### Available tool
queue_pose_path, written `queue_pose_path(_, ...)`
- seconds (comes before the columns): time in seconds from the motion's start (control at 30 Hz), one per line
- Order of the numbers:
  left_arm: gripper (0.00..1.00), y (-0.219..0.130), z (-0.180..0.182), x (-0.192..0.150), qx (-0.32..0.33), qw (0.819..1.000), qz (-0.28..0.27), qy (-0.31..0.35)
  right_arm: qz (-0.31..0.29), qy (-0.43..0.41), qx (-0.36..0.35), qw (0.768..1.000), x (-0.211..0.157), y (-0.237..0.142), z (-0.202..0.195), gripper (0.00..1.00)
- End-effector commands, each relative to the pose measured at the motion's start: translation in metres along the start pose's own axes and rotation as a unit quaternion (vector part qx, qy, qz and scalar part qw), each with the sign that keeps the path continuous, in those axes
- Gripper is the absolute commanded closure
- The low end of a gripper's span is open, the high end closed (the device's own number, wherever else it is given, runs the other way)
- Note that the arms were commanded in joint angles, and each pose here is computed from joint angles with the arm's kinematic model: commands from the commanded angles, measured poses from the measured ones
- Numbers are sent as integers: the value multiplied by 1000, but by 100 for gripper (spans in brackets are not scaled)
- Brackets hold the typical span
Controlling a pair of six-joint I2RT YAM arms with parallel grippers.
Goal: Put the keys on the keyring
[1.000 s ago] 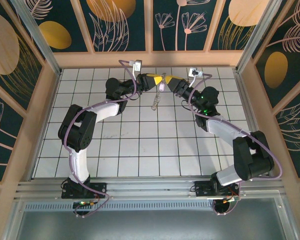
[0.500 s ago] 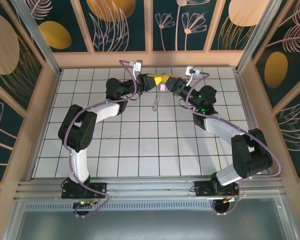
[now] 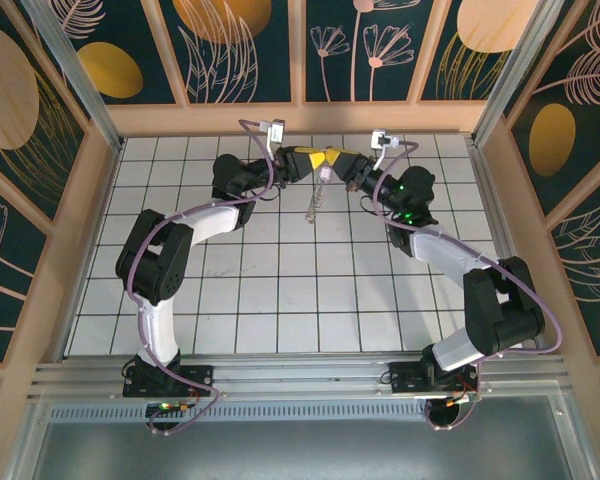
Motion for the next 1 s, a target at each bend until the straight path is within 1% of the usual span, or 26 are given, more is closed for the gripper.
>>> queue_pose_path(0.0, 79, 1, -33, 20, -7, 997, -4, 73, 3, -42, 15, 999, 25, -2, -2, 100)
queue_pose_path(0.13, 72, -4, -37, 30, 18, 995, 0, 100, 43, -64, 27, 997, 32, -4, -6, 100)
queue_pose_path(0.23, 69, -4, -34, 34, 32, 994, 15, 108, 69, -75, 36, 994, 36, -5, -9, 100)
queue_pose_path(0.33, 67, -1, -30, 36, 42, 992, 36, 111, 90, -82, 52, 991, 38, -5, -13, 100)
queue_pose_path(0.5, 66, 3, -20, 35, 43, 991, 77, 103, 120, -90, 83, 985, 36, -2, -16, 100)
queue_pose_path(0.7, 65, 4, -14, 33, 39, 990, 97, 92, 127, -89, 97, 983, 34, -1, -16, 100)
queue_pose_path(0.97, 65, 5, -6, 27, 29, 991, 111, 73, 117, -91, 104, 983, 37, -3, -11, 100)
Point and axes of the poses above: each hand's point on the last joint's axis, 136 mm out from that joint toward the fingers, its own y axis out along the fingers, its own z axis along the line the jaws close on, x = y × z, the point moved 9 cm from there along -y, back along the fingers, and after that the axes turned 14 degrees about -y, right-handed, at the moved point
